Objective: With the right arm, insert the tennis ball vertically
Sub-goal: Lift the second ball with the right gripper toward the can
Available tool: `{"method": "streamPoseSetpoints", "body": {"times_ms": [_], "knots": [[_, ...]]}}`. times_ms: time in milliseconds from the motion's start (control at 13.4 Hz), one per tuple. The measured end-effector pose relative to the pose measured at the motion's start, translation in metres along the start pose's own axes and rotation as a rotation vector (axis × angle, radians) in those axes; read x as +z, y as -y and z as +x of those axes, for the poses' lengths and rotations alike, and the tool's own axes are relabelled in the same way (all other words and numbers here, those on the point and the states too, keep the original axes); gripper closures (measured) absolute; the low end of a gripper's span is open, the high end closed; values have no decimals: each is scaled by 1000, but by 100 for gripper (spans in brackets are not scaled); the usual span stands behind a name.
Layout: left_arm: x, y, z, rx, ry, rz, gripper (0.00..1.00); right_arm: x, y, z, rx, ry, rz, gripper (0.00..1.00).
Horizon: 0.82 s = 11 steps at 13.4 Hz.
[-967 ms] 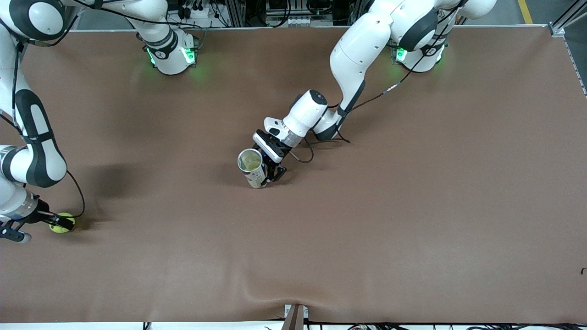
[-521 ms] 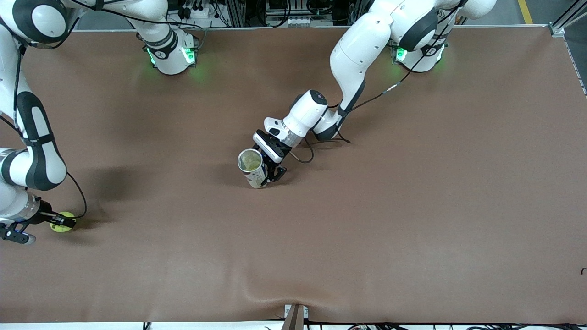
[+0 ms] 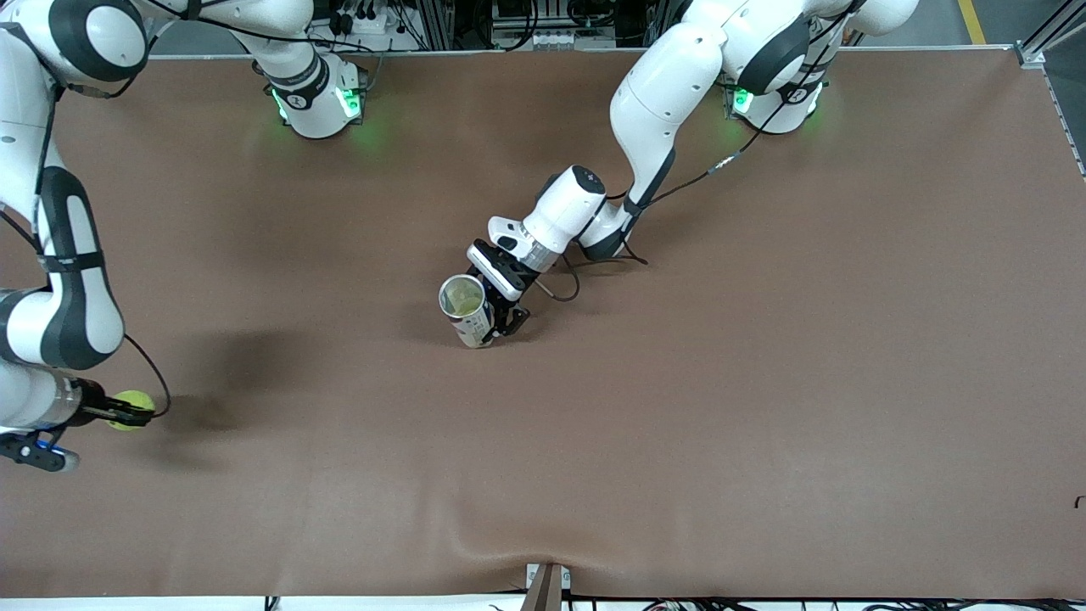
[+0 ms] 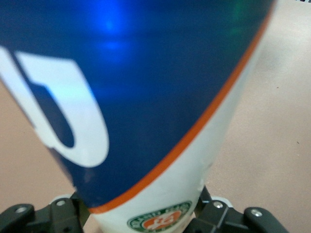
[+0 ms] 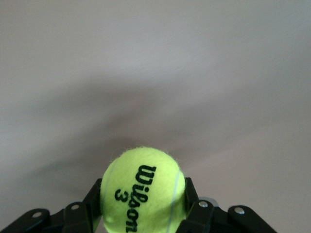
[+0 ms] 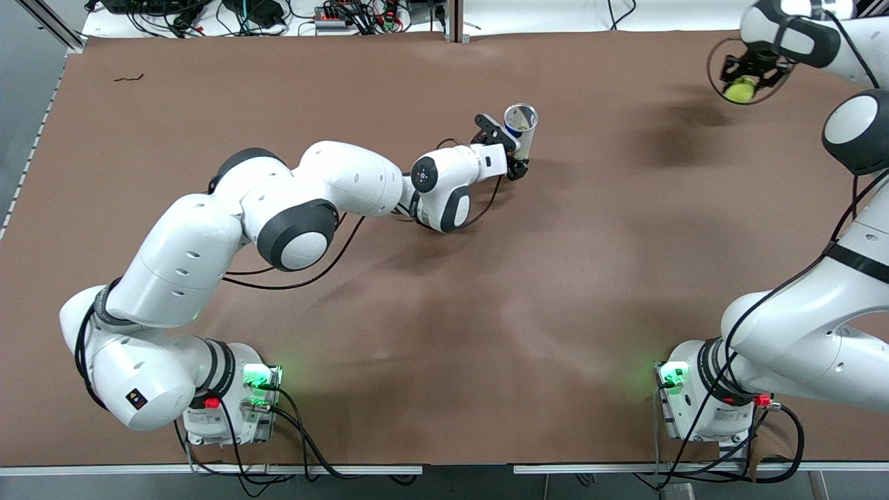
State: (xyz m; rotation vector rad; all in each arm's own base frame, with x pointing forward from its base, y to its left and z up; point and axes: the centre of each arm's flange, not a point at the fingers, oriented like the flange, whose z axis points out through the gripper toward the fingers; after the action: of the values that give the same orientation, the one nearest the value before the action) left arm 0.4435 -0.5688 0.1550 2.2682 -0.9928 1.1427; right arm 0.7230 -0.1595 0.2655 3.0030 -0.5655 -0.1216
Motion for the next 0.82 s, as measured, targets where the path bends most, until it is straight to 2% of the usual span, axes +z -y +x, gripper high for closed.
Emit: {"method": "streamPoseSetpoints", "body": {"times_ms": [372,595,818], "knots": [[0,0,0,0,0,0,17,-62,120,-47,202,104,112,33],[0,0,0,0,0,0,17,-101,177,-89,304,191,115,33],[0,0,0,0,0,-1,17,-149,228,-133,387,235,138,33]]}}
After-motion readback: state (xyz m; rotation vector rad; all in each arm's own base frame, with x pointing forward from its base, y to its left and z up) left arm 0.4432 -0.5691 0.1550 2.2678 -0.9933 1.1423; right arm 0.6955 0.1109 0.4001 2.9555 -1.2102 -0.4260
